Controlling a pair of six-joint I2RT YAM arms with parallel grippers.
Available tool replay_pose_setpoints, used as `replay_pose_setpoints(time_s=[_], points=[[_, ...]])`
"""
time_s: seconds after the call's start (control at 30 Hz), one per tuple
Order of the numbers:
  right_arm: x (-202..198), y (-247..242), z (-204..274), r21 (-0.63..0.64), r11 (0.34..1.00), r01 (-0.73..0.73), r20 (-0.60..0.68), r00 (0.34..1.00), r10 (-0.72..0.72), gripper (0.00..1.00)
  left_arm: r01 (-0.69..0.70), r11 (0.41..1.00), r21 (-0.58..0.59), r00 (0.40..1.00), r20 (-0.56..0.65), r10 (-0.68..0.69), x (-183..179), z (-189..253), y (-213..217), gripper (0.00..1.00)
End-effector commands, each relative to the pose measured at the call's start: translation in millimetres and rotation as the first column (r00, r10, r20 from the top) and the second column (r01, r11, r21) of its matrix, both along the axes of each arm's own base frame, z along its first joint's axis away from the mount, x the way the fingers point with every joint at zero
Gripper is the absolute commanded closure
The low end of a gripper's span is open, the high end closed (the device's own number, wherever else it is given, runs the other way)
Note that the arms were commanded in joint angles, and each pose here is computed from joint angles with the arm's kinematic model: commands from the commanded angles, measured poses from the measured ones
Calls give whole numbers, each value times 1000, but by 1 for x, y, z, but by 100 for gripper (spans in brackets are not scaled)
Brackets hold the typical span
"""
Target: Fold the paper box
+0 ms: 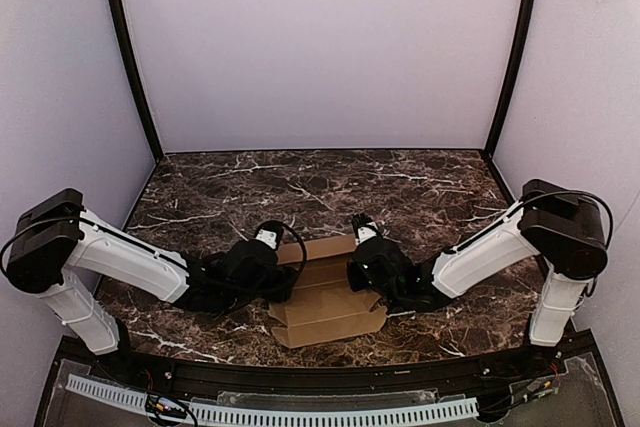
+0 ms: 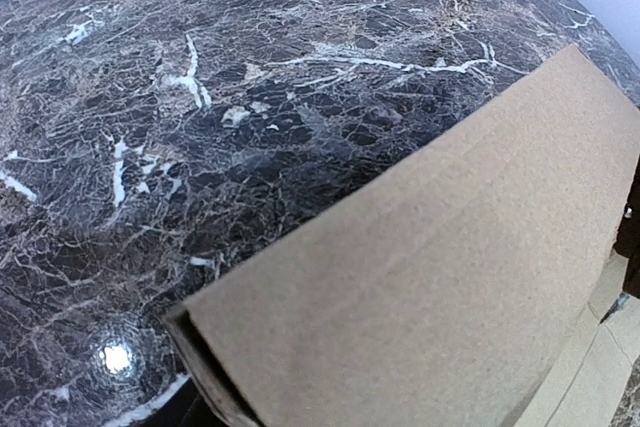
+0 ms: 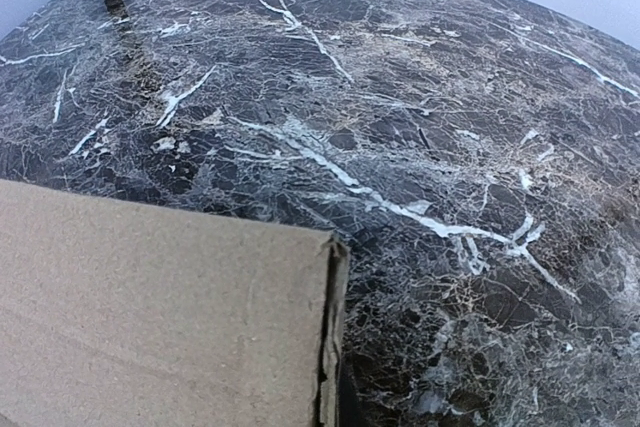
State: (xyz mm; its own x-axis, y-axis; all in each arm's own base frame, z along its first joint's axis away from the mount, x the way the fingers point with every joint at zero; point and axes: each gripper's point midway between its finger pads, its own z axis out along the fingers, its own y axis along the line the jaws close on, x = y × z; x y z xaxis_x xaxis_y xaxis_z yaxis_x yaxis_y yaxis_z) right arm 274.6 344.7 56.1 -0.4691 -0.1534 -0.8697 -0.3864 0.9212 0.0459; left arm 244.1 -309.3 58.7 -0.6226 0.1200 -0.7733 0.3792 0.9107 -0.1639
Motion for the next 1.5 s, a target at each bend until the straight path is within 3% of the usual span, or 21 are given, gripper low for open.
replay_pose_setpoints(time_s=[0.0,0.1,0.2,0.27,0.5,0.8,1.07,1.33,1.4,1.47], points=[[-1,22,16,76,996,-38,12,999,37,100,76,995,-62,997,1,-76,-7,9,-19,38],[0,20,14,60,998,-26,11,1000,25,100,83,995,-54,997,5,-83,-9,11,-16,32],[1,19,13,27,999,-20,8,1000,19,100,113,992,-58,994,2,-113,-14,16,-16,4],[4,19,12,-5,1000,-18,9,1000,18,100,142,988,-63,990,-6,-143,-19,18,-16,2],[7,17,16,-89,995,-38,34,999,41,100,198,980,-34,980,-29,-199,-35,32,-2,1],[-2,17,19,-152,970,-189,72,977,202,100,307,951,36,951,-41,-305,-55,56,15,1],[-32,33,26,-133,874,-468,112,869,482,100,369,929,19,925,85,-369,-52,103,7,2],[-53,44,25,-95,804,-587,123,794,595,100,399,916,34,900,177,-398,-33,127,-21,2],[-55,44,26,-88,800,-594,134,789,600,100,421,907,24,892,170,-419,-31,123,-29,6],[-55,43,25,-87,800,-594,132,789,600,100,433,901,11,889,157,-430,-28,117,-36,18]])
